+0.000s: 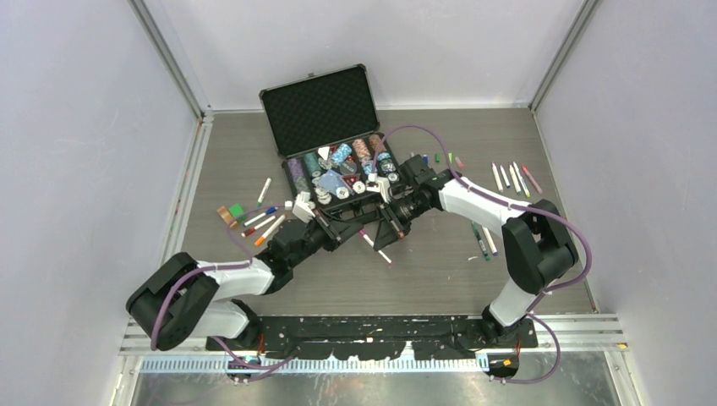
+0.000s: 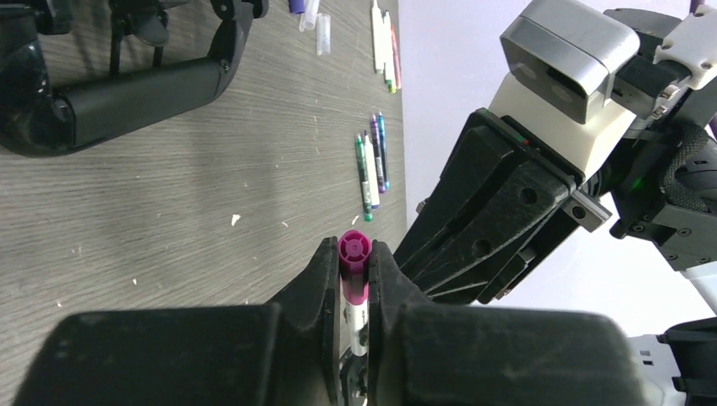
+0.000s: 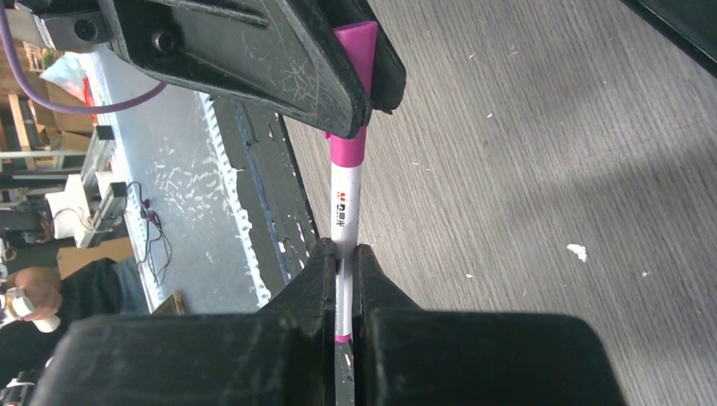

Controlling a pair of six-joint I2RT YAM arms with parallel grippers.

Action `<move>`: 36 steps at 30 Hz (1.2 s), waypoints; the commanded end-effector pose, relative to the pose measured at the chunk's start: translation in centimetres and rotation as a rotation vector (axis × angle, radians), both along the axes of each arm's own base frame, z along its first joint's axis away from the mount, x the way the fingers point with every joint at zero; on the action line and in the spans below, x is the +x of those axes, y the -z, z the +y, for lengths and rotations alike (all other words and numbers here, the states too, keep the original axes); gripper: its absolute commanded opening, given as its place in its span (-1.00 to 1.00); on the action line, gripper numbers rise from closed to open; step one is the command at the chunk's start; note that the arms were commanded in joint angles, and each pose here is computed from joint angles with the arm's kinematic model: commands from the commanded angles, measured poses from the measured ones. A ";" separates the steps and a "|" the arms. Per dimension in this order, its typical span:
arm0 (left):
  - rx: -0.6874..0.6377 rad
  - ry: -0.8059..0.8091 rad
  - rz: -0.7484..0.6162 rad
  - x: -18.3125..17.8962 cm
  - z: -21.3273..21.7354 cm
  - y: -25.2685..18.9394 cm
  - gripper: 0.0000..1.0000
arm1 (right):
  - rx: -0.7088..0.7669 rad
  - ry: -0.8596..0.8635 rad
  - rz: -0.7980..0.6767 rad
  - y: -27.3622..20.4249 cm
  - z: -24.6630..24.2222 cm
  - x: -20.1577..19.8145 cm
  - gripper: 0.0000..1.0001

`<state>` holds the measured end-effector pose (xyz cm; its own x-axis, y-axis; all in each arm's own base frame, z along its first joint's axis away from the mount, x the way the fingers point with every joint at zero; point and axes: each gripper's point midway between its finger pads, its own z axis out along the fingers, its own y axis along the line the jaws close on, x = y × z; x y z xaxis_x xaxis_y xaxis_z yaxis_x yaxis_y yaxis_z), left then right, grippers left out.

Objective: Open the pen caps
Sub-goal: Open the pen cap from the pen.

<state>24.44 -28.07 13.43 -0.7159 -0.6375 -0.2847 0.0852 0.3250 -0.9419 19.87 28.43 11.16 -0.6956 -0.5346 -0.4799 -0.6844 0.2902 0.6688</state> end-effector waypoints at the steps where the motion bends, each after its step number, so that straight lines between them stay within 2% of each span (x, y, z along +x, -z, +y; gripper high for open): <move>1: -0.026 0.031 -0.101 0.5 -0.9 -3.1 -1.00 | 0.018 -0.001 -0.013 -0.5 0.3 0.4 -0.99; 7: 0.041 0.039 -0.124 0.5 -0.9 -3.4 -1.00 | 0.005 0.007 -0.021 -0.4 0.2 0.7 -0.58; 14: 0.074 0.055 -0.156 0.1 -1.4 -4.4 -1.00 | 0.011 0.011 -0.043 -1.0 0.2 0.8 -0.31; 36: 0.078 0.085 -0.157 -0.2 -3.3 -4.5 -1.00 | 0.055 0.039 -0.026 -2.1 0.4 1.2 -0.24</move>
